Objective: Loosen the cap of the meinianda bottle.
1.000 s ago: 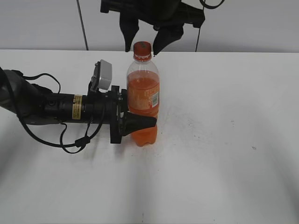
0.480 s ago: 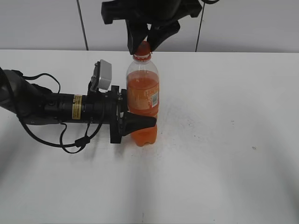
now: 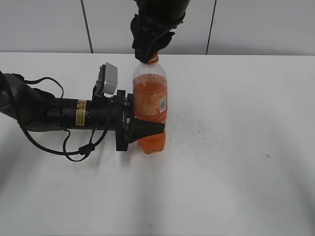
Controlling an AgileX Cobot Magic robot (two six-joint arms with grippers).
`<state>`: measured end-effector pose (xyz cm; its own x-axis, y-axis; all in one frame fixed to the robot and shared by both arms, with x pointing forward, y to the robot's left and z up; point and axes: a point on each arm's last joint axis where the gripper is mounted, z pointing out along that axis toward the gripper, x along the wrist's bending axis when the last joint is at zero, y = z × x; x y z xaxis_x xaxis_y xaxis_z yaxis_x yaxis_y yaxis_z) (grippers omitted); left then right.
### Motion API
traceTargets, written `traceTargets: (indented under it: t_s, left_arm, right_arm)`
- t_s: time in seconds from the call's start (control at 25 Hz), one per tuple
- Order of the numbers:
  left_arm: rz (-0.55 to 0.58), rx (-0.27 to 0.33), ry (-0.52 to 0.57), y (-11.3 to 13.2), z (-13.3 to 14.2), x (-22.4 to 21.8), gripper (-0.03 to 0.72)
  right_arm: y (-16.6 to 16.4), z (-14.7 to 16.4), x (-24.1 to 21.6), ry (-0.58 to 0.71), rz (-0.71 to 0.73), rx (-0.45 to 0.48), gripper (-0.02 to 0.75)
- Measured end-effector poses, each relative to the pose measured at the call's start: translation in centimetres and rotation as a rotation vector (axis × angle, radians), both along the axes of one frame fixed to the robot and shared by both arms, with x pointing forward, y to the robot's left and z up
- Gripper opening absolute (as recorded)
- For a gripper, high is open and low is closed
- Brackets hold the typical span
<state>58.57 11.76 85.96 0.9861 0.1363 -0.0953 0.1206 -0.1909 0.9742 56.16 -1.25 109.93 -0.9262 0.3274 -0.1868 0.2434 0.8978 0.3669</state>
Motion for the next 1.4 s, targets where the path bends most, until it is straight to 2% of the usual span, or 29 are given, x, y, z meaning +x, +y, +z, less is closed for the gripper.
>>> traceTargets:
  t_s: [0.24, 0.48, 0.72, 0.92, 1.04, 1.2, 1.4]
  left_arm:
    - [0.0, 0.0, 0.0, 0.0, 0.0, 0.0, 0.4]
    - [-0.001, 0.0, 0.0, 0.0, 0.0, 0.0, 0.4]
    - [0.0, 0.002, -0.003, 0.0, 0.0, 0.0, 0.4]
    - [0.001, 0.001, -0.003, 0.0, 0.0, 0.0, 0.4]
    - [0.001, 0.001, -0.004, 0.0, 0.0, 0.0, 0.4]
    - [0.001, 0.002, -0.004, 0.0, 0.0, 0.1, 0.4]
    - [0.001, 0.003, -0.004, 0.0, 0.0, 0.1, 0.4]
  right_arm:
    - [0.0, 0.0, 0.0, -0.041, 0.132, -0.039, 0.271]
    - [0.1, 0.1, -0.1, -0.037, 0.143, -0.033, 0.27]
    - [0.1, 1.2, -0.9, -0.028, 0.169, 0.025, 0.269]
    - [0.0, 1.8, -1.1, -0.035, 0.164, 0.038, 0.269]
    - [-0.7, 2.7, -1.1, -0.054, 0.055, 0.036, 0.269]
    - [-3.2, 4.8, -0.7, -0.09, -0.212, 0.07, 0.269]
    - [-9.2, 4.1, 0.6, -0.014, -0.545, 0.095, 0.269]
